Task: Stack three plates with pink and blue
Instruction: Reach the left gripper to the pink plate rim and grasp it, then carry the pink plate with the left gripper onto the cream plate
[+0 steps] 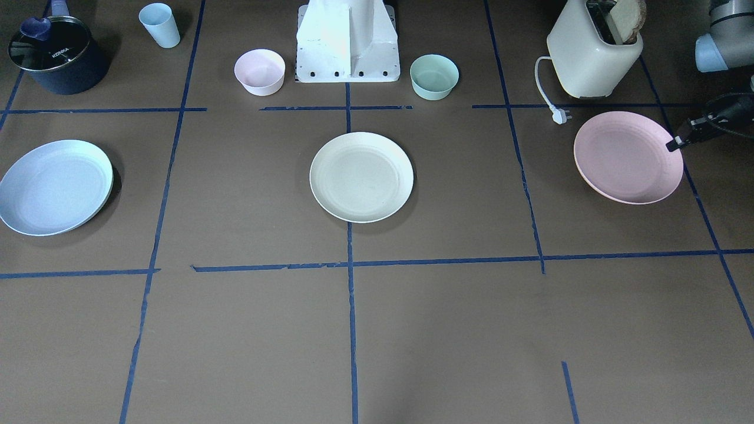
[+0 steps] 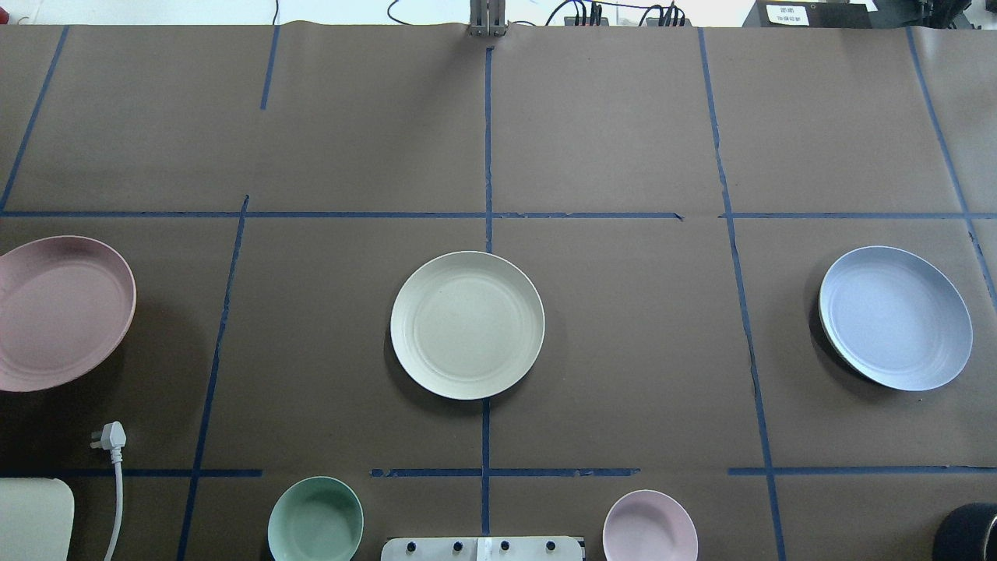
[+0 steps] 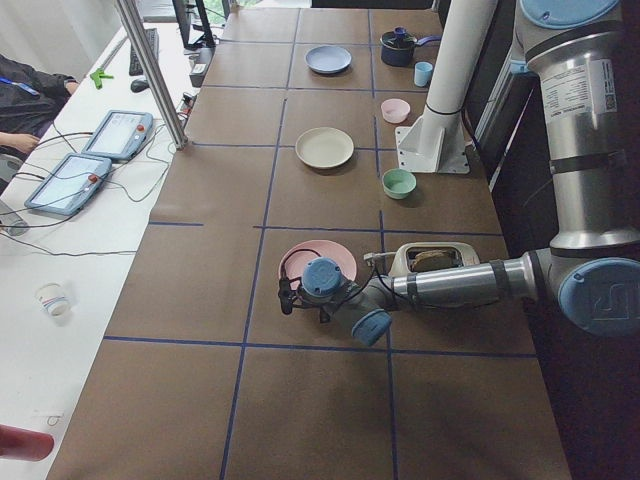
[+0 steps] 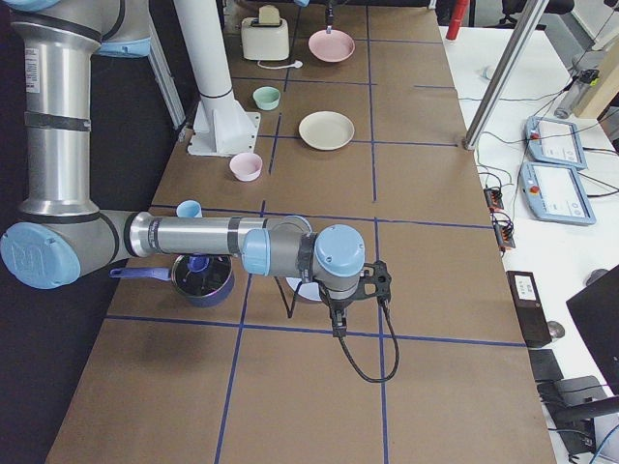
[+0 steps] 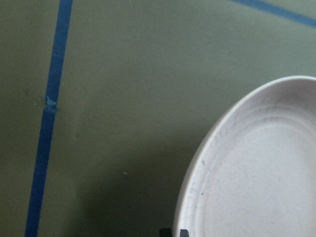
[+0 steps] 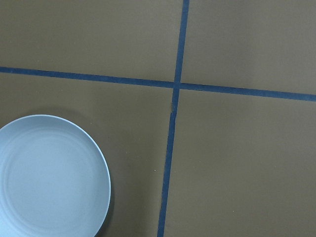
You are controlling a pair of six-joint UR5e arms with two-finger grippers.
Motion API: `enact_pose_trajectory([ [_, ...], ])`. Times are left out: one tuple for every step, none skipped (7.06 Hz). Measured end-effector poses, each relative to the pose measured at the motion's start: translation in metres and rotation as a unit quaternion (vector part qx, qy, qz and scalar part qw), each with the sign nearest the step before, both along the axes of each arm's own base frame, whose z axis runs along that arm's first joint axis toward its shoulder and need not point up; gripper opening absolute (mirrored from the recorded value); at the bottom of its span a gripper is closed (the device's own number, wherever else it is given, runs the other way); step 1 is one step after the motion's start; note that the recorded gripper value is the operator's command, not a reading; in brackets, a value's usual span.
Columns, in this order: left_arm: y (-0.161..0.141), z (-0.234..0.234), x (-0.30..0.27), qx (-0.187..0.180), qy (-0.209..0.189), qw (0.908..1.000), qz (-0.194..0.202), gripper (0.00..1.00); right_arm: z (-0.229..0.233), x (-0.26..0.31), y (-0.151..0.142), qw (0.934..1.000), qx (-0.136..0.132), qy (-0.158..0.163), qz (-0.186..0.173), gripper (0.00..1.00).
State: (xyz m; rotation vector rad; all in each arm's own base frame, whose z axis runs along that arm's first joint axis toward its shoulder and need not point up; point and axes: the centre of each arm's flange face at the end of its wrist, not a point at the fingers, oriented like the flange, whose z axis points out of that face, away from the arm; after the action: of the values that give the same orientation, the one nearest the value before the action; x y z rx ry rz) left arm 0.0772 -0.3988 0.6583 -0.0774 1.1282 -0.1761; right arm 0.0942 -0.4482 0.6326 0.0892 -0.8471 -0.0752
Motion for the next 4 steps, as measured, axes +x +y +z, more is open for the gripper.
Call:
enact_pose_trajectory([
  [-0.008,-0.026,-0.006,-0.015,0.007,0.9999,-0.005,0.0,-0.002,0.0,0.0,1.0,0.001,0.0,0.0,1.0],
  [-0.027,-0.069,-0.004,-0.03,0.01,0.9994,-0.015,0.0,-0.004,0.0,-0.001,1.0,0.003,-0.001,0.001,1.0],
  [-0.05,-0.123,0.009,-0.047,0.017,0.9984,-0.027,0.0,-0.006,-0.001,-0.002,1.0,0.005,-0.002,0.0,1.0],
  [-0.067,-0.176,0.036,-0.062,0.023,0.9972,-0.035,0.0,-0.011,0.0,-0.005,1.0,0.01,-0.002,0.0,1.0],
])
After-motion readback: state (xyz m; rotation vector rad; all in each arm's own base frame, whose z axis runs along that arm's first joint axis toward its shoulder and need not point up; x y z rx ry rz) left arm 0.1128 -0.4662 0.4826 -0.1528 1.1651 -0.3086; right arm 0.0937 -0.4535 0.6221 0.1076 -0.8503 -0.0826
